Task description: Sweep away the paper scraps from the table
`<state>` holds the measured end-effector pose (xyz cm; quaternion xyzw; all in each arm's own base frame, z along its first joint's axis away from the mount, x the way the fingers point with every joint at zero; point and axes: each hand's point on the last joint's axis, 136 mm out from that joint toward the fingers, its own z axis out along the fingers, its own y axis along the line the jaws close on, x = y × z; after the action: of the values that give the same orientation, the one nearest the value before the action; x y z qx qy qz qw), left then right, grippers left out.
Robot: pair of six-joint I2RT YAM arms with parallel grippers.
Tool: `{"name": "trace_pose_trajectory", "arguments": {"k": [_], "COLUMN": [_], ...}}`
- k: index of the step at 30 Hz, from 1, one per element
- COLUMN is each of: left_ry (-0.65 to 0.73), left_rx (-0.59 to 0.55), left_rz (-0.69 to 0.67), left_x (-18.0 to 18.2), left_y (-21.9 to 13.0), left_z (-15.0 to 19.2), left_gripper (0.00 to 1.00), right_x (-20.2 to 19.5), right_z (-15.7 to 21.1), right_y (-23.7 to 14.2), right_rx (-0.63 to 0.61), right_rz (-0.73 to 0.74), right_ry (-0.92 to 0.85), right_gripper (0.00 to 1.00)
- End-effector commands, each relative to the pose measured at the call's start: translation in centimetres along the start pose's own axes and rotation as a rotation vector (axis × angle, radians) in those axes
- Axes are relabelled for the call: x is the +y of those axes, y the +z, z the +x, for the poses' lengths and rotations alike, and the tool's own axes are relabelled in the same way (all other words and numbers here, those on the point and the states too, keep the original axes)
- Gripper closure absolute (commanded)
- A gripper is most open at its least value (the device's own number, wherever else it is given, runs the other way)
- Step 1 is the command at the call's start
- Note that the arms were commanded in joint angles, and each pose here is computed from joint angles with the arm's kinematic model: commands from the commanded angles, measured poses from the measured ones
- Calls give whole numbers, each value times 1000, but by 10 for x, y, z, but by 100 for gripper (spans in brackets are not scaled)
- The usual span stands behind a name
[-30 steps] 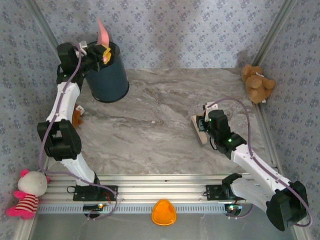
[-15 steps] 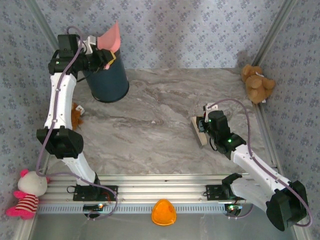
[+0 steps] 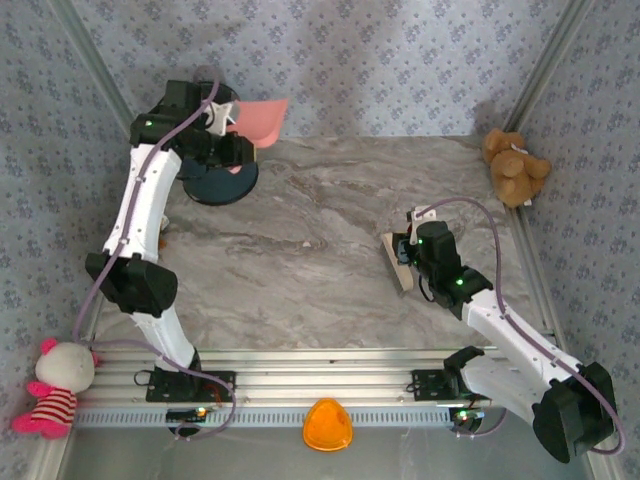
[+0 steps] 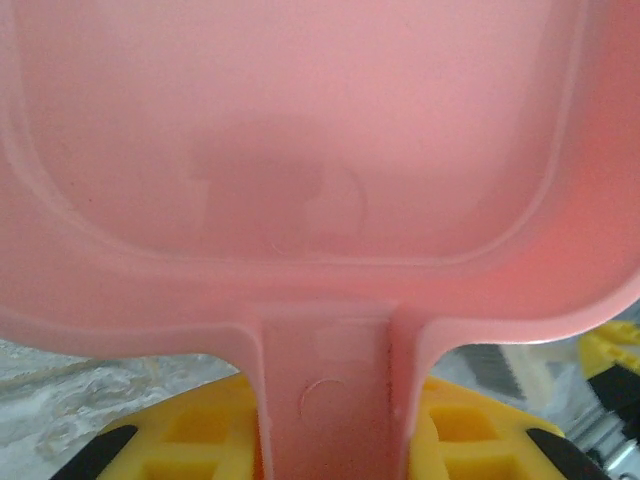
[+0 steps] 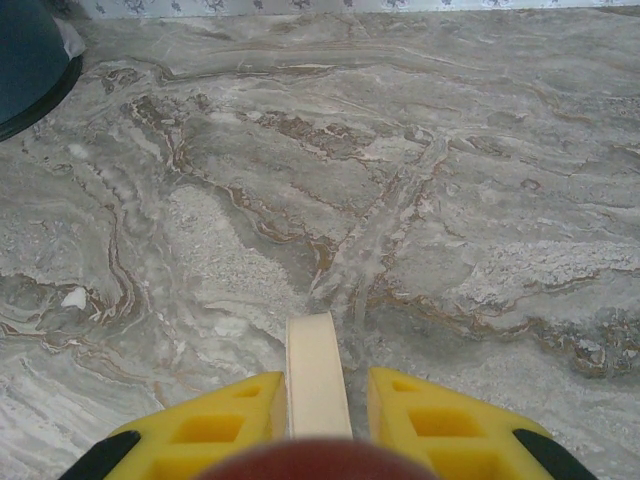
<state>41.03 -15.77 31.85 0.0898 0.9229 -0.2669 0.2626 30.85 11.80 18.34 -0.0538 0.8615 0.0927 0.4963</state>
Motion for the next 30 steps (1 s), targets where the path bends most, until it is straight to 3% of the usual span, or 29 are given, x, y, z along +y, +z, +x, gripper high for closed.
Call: {"name": "trace_pose_trajectory", "arguments": {"k": [1, 15, 30], "left_ry": [116, 311, 369], "left_rx": [77, 286, 494], "left_rz": [-83, -119, -148], "left_x": [5, -17, -18], "left_y": [9, 72, 145], "left_z": [18, 79, 146], "left_gripper": [100, 100, 100], "right_x": [0, -3, -6], "right_z": [-11, -8, -8], "right_y": [-5, -7, -8], "right_rx": [-49, -43, -41], "right_rz": [-6, 5, 18], "right_ry": [30, 19, 16], "right_gripper": [100, 100, 100]}}
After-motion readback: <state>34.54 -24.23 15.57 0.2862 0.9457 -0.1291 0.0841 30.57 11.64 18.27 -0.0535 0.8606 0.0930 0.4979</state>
